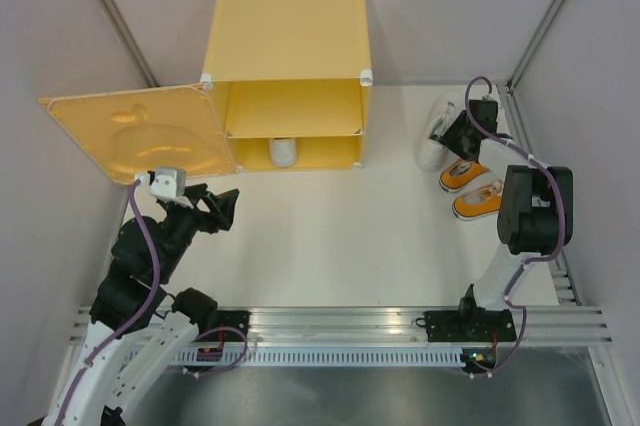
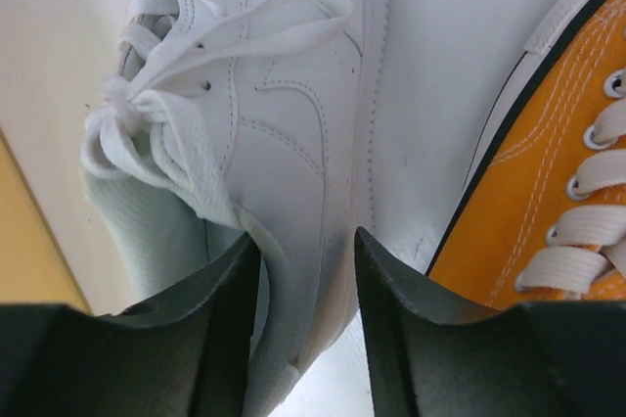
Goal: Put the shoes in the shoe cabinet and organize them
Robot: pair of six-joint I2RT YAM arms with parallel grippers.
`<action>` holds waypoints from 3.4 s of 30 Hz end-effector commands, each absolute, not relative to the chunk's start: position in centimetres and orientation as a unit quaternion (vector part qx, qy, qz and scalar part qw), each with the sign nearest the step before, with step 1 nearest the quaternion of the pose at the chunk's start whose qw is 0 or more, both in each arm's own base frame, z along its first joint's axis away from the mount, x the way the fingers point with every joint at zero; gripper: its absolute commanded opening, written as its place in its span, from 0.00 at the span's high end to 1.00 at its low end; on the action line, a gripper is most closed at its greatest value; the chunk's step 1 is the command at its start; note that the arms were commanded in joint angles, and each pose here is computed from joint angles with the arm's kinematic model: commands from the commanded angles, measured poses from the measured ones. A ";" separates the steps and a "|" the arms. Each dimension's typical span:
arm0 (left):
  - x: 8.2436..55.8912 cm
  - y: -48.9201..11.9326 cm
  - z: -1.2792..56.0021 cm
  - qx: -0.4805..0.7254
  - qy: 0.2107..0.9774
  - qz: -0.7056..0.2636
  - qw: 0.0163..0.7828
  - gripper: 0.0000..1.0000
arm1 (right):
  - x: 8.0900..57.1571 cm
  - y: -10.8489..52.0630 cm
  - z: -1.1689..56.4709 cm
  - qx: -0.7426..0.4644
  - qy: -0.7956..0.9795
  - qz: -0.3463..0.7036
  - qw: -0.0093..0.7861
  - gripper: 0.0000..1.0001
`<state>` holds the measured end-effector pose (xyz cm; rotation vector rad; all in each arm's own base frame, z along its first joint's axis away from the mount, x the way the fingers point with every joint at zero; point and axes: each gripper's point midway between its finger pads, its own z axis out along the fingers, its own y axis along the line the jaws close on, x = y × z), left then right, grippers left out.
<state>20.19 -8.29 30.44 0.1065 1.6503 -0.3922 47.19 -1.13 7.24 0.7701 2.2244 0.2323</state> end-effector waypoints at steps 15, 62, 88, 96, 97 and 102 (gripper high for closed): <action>20.4 -8.2 31.1 0.049 0.718 -0.171 0.673 0.22 | 46.7 0.8 17.1 0.237 0.860 0.090 0.442 0.99; 20.9 -7.5 30.7 0.035 0.724 -0.151 0.673 0.19 | 19.6 23.9 18.1 -0.017 0.854 0.353 0.381 0.99; 21.0 -8.4 30.4 0.051 0.728 -0.164 0.663 0.19 | 36.2 32.2 17.0 0.130 0.827 0.211 0.505 0.99; 20.9 -8.5 30.4 0.052 0.727 -0.166 0.664 0.17 | 39.5 31.7 17.2 0.158 0.825 0.173 0.514 1.00; 20.8 -8.5 30.4 0.052 0.727 -0.166 0.664 0.17 | 39.7 31.6 17.2 0.163 0.823 0.174 0.515 0.99; 20.7 -8.6 30.5 0.053 0.725 -0.170 0.665 0.16 | 40.8 31.2 16.7 0.167 0.824 0.174 0.512 0.99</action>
